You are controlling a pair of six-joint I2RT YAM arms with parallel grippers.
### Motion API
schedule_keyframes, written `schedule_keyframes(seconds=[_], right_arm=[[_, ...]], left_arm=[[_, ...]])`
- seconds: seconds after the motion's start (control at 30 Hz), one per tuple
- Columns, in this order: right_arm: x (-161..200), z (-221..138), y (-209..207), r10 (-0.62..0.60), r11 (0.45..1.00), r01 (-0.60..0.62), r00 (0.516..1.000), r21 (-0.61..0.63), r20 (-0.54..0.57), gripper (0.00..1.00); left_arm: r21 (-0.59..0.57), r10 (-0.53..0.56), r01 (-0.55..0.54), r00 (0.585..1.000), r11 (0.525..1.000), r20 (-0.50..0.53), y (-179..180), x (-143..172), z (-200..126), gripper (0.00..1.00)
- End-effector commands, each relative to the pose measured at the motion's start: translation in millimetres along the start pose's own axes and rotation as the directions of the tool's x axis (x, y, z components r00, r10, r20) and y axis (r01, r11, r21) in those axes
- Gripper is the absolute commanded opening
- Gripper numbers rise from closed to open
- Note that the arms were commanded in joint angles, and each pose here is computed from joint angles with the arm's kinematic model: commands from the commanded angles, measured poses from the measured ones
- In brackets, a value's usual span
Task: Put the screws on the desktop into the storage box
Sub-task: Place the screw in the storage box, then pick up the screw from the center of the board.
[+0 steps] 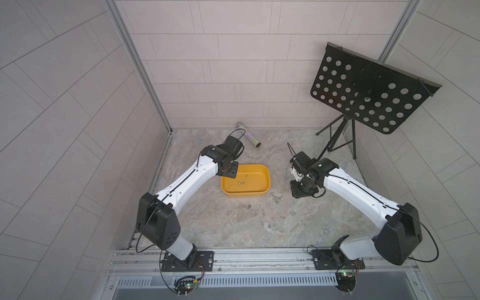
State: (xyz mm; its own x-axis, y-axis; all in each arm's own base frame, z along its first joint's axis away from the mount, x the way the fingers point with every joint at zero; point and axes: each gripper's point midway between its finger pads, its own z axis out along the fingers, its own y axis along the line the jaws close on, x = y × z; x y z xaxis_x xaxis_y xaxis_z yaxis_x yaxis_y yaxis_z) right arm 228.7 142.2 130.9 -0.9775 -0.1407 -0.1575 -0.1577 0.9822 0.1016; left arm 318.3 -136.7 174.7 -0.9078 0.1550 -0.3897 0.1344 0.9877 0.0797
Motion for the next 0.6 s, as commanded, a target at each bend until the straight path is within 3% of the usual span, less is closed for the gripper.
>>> schedule_keyframes(seconds=[0.0, 0.57], right_arm=[[15.2, 3.0, 4.1, 0.028, 1.000, -0.028, 0.999, -0.011, -0.015, 0.40], [45.1, 42.3, -3.0, 0.077, 0.996, -0.072, 0.993, 0.048, -0.091, 0.43]], left_arm=[[-0.029, -0.017, 0.015, 0.998, 0.999, -0.062, 18.0, 26.6, 1.5, 0.60], [-0.024, -0.068, 0.066, 0.993, 0.998, -0.101, 37.8, 56.9, 16.3, 0.64]])
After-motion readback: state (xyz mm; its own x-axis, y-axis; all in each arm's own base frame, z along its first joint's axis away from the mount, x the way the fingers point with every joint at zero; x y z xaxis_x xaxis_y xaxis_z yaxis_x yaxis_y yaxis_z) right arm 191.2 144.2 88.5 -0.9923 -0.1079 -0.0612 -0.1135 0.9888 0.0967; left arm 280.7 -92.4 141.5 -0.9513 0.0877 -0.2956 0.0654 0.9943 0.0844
